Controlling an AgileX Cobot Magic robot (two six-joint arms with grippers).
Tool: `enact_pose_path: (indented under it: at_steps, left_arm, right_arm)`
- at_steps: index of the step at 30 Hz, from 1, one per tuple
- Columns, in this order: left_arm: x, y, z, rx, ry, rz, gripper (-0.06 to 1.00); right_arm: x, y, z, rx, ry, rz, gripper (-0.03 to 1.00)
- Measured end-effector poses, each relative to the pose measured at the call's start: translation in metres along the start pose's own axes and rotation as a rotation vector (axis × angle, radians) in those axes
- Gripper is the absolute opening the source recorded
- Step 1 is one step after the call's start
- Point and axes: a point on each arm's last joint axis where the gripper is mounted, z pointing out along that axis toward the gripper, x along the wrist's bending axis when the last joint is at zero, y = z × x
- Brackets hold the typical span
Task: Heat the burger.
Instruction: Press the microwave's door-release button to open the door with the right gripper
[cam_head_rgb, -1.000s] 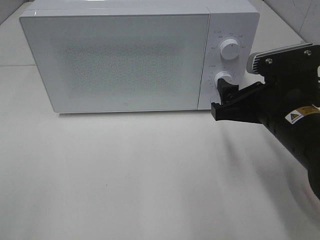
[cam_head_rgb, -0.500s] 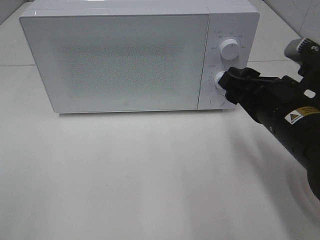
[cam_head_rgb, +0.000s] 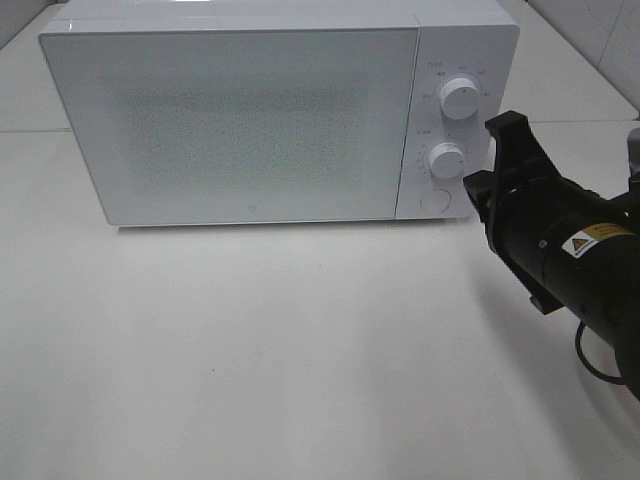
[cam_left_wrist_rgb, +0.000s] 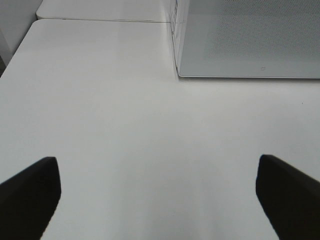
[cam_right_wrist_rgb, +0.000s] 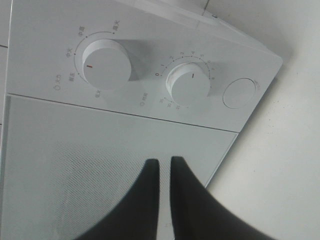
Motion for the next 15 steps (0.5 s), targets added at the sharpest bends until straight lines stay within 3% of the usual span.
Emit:
enact_pose_path:
  at_steps: [7, 15]
  left_arm:
    - [0.000, 0.000, 0.000, 0.000, 0.000, 0.000, 0.98]
    - [0.000, 0.000, 0.000, 0.000, 0.000, 0.000, 0.98]
  right_arm:
    - [-0.008, -0.002, 0.000, 0.013, -0.088, 0.142, 0.00]
    - [-0.018, 0.010, 0.005, -0.033, -0.163, 0.191, 0.00]
